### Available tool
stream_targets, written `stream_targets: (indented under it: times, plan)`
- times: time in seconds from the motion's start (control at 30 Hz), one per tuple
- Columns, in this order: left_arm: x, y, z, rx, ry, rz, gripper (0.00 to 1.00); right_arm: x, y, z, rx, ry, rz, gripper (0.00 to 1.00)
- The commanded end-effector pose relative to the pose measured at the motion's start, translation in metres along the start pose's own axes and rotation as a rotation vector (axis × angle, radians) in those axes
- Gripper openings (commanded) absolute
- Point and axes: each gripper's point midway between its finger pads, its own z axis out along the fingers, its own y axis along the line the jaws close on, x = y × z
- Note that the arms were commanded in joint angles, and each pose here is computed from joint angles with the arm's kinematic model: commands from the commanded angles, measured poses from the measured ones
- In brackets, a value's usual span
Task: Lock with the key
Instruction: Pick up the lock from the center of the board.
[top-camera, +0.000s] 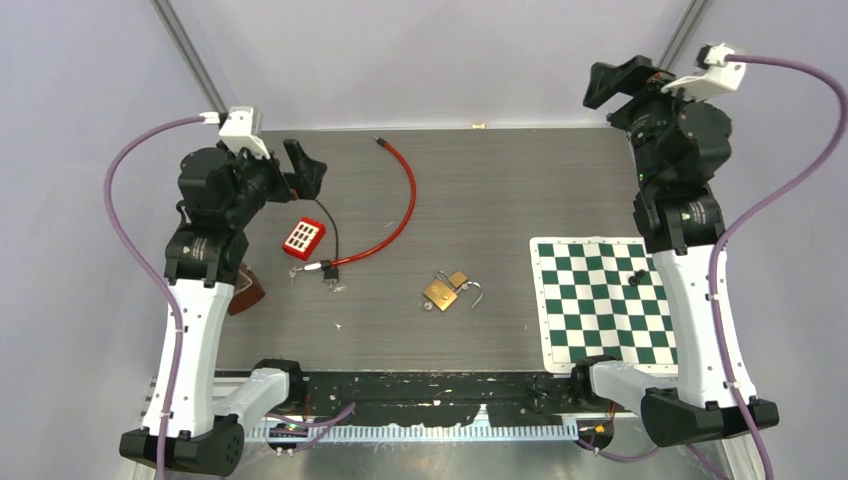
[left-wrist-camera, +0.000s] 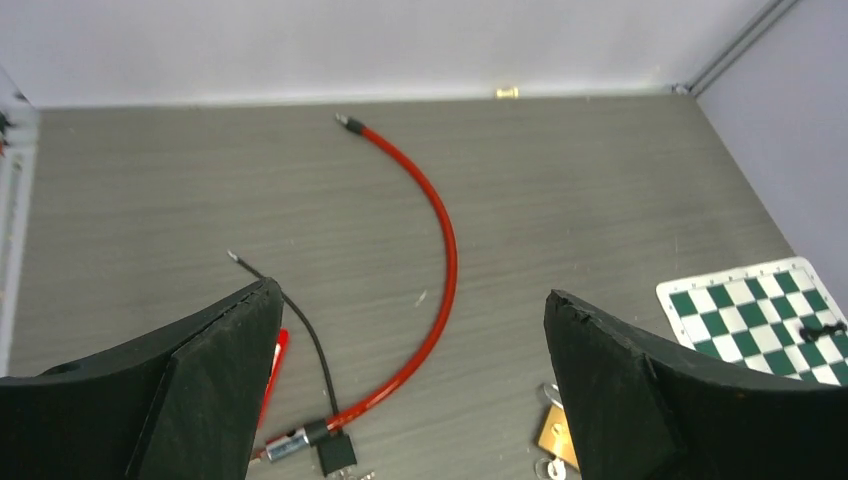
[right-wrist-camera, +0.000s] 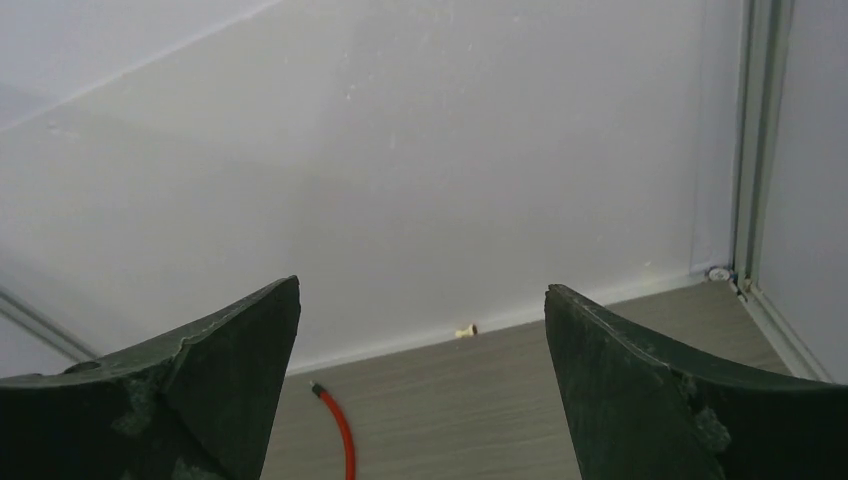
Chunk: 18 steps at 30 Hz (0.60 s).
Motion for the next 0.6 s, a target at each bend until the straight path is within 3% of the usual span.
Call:
stream_targets:
  times: [0.0,0.23,0.37,0.57]
  plan:
    - [0.011,-0.008,0.001,0.062,-0.006,-0.018,1.0,0.039,0.01,0.003,-0.083,0.113,0.031,0.98]
    - [0.05,-0.011,0.019,0.12,0.045,-0.092,1.0,0.118,0.005,0.001,-0.126,0.308,0.079,0.96]
    - [0.073,-0.033,0.032,0.269,0.097,-0.158,1.0,0.173,-0.002,-0.005,-0.11,0.448,0.11,0.97]
    - [0.137,-0.071,0.045,0.371,0.227,-0.062,0.99,0.263,-0.009,-0.033,-0.052,0.652,0.059,0.89]
